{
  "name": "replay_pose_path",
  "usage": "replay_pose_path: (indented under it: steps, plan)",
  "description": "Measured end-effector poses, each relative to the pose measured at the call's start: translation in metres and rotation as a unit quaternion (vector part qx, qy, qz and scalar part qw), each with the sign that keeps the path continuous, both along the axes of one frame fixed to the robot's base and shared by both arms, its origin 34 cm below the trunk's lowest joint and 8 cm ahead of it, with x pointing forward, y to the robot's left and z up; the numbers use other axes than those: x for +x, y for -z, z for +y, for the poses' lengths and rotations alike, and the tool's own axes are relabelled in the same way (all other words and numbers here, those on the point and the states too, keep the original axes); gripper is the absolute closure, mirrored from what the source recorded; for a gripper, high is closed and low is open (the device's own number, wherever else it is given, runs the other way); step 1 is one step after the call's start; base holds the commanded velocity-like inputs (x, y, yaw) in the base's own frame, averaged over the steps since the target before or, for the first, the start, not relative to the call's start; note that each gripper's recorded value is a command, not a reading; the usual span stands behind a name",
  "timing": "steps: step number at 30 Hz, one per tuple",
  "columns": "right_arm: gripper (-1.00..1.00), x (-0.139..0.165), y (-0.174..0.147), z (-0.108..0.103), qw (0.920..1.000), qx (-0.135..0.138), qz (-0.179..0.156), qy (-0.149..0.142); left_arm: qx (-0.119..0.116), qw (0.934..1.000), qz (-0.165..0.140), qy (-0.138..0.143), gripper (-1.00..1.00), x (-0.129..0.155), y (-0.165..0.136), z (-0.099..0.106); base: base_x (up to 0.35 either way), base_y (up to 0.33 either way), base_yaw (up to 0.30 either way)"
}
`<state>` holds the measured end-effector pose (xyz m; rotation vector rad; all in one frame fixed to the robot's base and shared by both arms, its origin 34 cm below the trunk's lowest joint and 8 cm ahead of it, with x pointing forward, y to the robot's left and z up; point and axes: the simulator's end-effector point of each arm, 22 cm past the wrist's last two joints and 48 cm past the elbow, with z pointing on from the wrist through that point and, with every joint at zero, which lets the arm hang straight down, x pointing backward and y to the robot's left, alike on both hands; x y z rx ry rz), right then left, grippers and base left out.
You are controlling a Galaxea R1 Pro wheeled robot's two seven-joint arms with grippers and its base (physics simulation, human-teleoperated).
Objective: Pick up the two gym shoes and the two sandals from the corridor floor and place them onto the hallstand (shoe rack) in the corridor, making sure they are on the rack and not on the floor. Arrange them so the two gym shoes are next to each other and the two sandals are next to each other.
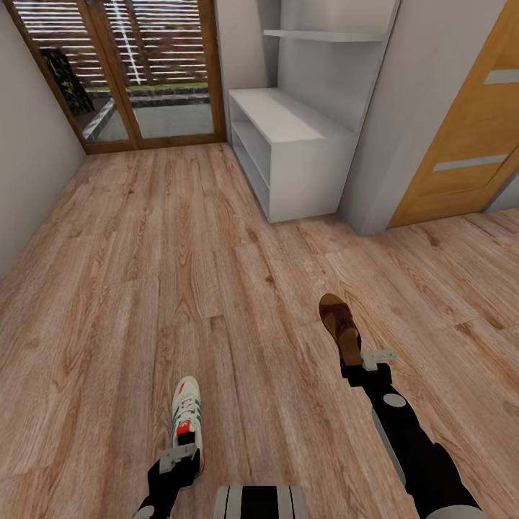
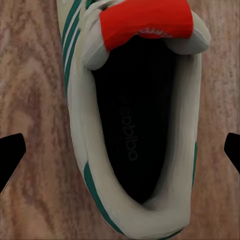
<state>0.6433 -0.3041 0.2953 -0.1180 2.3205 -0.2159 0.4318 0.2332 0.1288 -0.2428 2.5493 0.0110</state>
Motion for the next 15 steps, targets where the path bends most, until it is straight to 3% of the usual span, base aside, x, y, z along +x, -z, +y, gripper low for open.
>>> replay_pose_path:
  steps: [15]
  plan:
    - [1.00,-0.004,0.012,-0.001,0.9999,0.000,0.010,0.001,0.007,0.9999,-0.010,0.001,-1.00,0.010,0.000,0.007,0.000,0.000,0.000]
